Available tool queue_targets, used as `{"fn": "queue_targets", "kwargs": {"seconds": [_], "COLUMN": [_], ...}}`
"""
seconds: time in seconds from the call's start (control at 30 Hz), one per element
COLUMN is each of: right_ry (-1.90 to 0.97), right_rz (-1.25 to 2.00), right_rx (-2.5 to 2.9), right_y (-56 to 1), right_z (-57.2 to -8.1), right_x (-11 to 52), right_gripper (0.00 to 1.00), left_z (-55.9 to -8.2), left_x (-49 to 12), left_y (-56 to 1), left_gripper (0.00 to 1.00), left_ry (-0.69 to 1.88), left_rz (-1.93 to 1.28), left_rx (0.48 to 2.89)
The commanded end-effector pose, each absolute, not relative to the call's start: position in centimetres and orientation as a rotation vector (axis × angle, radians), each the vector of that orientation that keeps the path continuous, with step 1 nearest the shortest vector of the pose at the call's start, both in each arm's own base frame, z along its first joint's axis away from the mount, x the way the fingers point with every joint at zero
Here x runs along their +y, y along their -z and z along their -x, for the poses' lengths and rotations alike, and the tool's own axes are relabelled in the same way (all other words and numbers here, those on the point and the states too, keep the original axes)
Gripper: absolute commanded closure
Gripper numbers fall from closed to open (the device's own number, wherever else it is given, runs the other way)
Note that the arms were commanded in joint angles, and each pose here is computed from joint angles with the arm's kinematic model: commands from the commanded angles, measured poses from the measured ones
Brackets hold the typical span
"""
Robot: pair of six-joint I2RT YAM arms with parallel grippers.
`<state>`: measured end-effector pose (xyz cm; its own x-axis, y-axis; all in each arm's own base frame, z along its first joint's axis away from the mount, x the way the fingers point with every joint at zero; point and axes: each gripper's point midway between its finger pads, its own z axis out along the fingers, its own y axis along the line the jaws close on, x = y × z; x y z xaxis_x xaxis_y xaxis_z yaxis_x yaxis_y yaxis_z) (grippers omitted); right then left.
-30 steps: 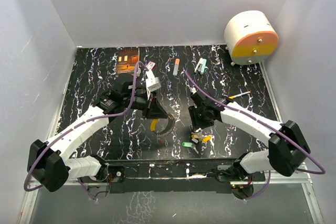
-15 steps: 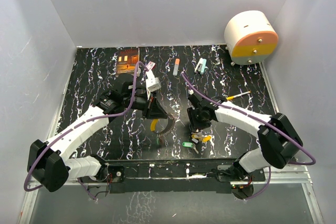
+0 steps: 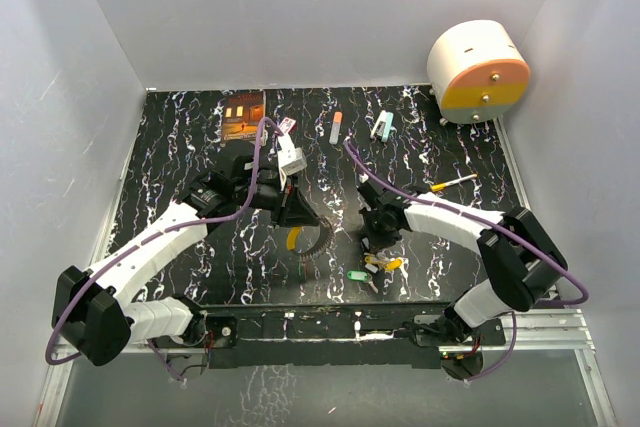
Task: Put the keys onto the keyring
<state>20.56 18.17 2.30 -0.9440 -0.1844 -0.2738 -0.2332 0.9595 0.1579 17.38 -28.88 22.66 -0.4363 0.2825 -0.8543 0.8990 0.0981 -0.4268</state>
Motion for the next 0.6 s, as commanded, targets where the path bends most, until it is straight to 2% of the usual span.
{"fn": "queue_targets", "kwargs": {"seconds": [0.0, 0.1, 0.23, 0.43, 0.57], "right_ry": [-0.280, -0.268, -0.342, -0.669, -0.928], "right_rz": [0.264, 0.254, 0.296, 0.537, 0.649], "right_rx": [2.791, 2.744, 2.603, 2.350, 2.192], "right_y": [-2.6, -4.6, -11.1, -20.9, -25.5], "right_z": [-22.0, -22.6, -23.1, -20.7, -18.4], "right_x": [18.4, 18.1, 18.3, 20.8, 23.1], "right_gripper": [0.92, 0.92, 0.92, 0.92, 0.92], "left_z": [-17.0, -17.1, -17.4, -19.5, -21.7], "left_x": [-28.7, -28.7, -28.7, -28.7, -28.4], "left_y": [-24.0, -24.3, -24.9, -25.1, -24.7], "left_gripper": [1.00, 1.00, 1.00, 1.00, 1.00], "left_ry": [1.353, 1.346, 1.316, 1.202, 1.075], "left_rz": [-1.176, -1.182, -1.212, -1.199, -1.139], "left_rx": [1.740, 1.731, 1.709, 1.749, 1.810]}}
